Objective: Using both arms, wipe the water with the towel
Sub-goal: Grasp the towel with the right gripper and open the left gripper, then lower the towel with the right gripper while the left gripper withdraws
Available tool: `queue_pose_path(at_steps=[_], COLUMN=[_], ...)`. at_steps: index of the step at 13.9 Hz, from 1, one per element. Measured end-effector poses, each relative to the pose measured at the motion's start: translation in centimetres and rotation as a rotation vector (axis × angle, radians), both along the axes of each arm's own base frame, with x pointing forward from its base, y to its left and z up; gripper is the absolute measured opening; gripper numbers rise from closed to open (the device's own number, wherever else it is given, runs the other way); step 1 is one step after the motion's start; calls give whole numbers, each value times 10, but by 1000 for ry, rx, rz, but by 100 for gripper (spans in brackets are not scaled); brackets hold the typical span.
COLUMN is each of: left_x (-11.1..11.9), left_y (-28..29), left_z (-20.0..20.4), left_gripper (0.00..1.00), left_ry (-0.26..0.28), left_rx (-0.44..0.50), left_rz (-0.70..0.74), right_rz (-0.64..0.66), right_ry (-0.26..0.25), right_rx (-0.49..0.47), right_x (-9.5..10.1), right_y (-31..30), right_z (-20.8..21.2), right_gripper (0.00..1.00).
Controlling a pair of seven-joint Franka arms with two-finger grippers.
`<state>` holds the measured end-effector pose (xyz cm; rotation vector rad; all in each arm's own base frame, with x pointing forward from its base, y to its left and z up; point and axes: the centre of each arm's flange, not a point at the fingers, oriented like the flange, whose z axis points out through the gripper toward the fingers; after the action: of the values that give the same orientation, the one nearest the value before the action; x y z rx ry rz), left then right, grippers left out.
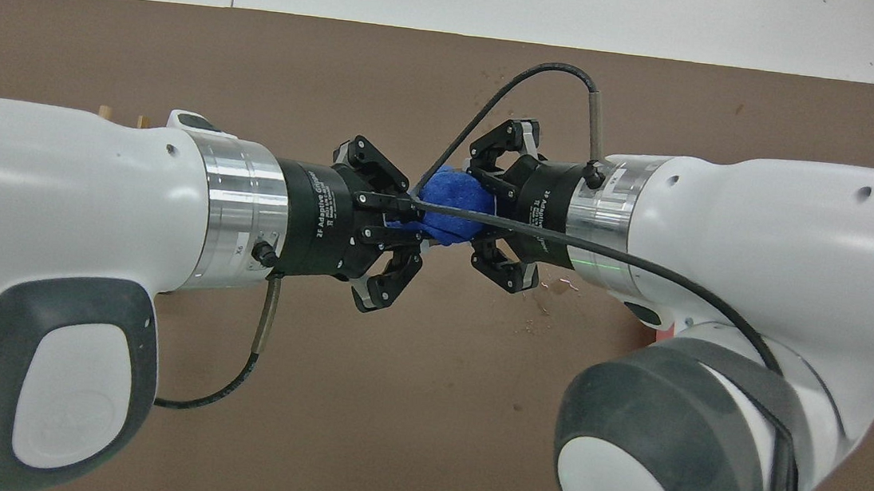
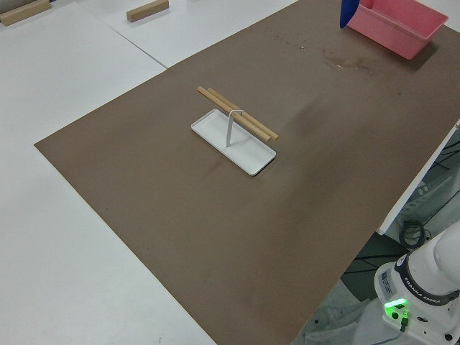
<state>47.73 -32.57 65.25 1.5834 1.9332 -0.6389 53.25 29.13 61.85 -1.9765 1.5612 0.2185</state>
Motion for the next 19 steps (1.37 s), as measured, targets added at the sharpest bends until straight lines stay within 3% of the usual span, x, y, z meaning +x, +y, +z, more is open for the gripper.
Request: queue_pose_path(at_steps=[4,7,10,14,19], left_x=[-1,-1,-1,11,53], left_y=[-1,-1,0,19,104], left_z=[-1,-1,-2,-9,-21], left_gripper=[14,25,57,99,100], left_ry=[-2,1,-7,-61,-54], left_rx=[1,3,19,129,164], left_rz=[-5,-7,-9,10,152], right_rz=[50,88,158,204,203], right_ry=[-11,-21,-50,-84,-294], right_rx=[-25,-42,-73,-96,-132], right_x=[-2,-2,-3,-1,33], right_y=[-2,-4,-8,-17,-32], right_z=[-1,-4,-14,-24,-52], right_gripper=[27,25,25,25,25])
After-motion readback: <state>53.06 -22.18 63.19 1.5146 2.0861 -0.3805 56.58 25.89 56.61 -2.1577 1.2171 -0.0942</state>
